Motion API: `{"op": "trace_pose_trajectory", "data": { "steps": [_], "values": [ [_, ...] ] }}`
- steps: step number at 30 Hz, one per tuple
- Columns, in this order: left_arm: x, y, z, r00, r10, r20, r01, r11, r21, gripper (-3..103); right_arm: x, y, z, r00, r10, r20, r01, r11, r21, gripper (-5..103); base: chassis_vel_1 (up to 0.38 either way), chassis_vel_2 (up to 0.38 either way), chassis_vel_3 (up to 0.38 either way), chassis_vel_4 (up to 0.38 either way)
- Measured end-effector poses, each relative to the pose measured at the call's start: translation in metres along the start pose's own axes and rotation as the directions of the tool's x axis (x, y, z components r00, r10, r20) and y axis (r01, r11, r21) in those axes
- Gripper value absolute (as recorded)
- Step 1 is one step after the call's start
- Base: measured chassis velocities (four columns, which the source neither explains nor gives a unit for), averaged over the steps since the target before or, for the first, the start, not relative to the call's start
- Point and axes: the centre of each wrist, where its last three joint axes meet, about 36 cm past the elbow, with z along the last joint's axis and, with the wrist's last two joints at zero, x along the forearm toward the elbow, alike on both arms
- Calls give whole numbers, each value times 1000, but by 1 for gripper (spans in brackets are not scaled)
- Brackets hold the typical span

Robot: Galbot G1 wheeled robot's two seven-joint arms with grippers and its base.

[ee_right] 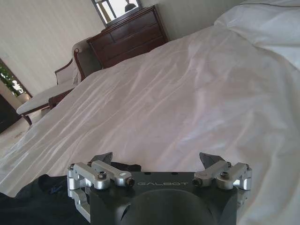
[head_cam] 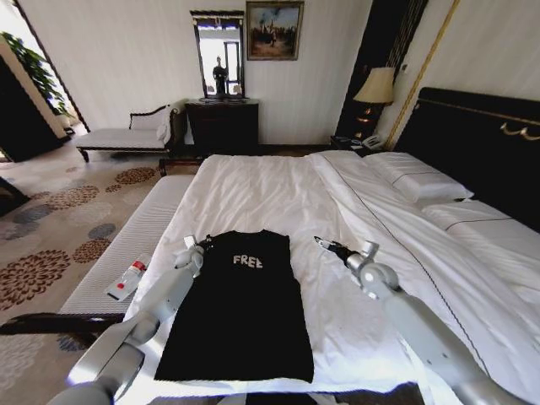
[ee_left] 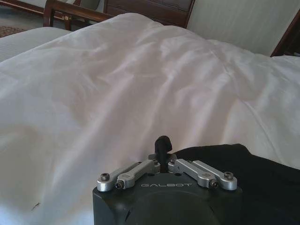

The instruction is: Fold the clothes on the bed.

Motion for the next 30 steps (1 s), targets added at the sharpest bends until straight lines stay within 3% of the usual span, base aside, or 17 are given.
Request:
{"op": "trace_pose_trajectory", "data": {
  "steps": [6,13,19,23,25,30],
  "values": [
    [-1,-4,1,1000,0,-4,0,1000,-19,1,-55,5,11,998,-28,-51,27,1000,-14,100,0,0,0,0],
    [-2,-9,-2,1000,11,-4,-11,999,-39,1,-71,-8,28,994,-44,-98,39,998,-50,103,0,0,0,0],
    [-4,-16,-6,1000,29,-9,-30,998,-48,1,-81,-7,33,992,-72,-104,66,996,-60,93,0,0,0,0],
    [-8,-26,-6,999,48,-18,-49,997,-58,1,-98,2,39,988,-97,-117,89,994,-67,80,0,0,0,0],
    [-9,-28,-6,998,52,-20,-53,997,-60,1,-101,4,41,988,-98,-117,90,993,-70,80,0,0,0,0],
    [-8,-41,-8,996,82,-22,-83,994,-71,1,-116,6,50,992,-71,-104,63,995,-79,97,0,0,0,0]
  ]
}}
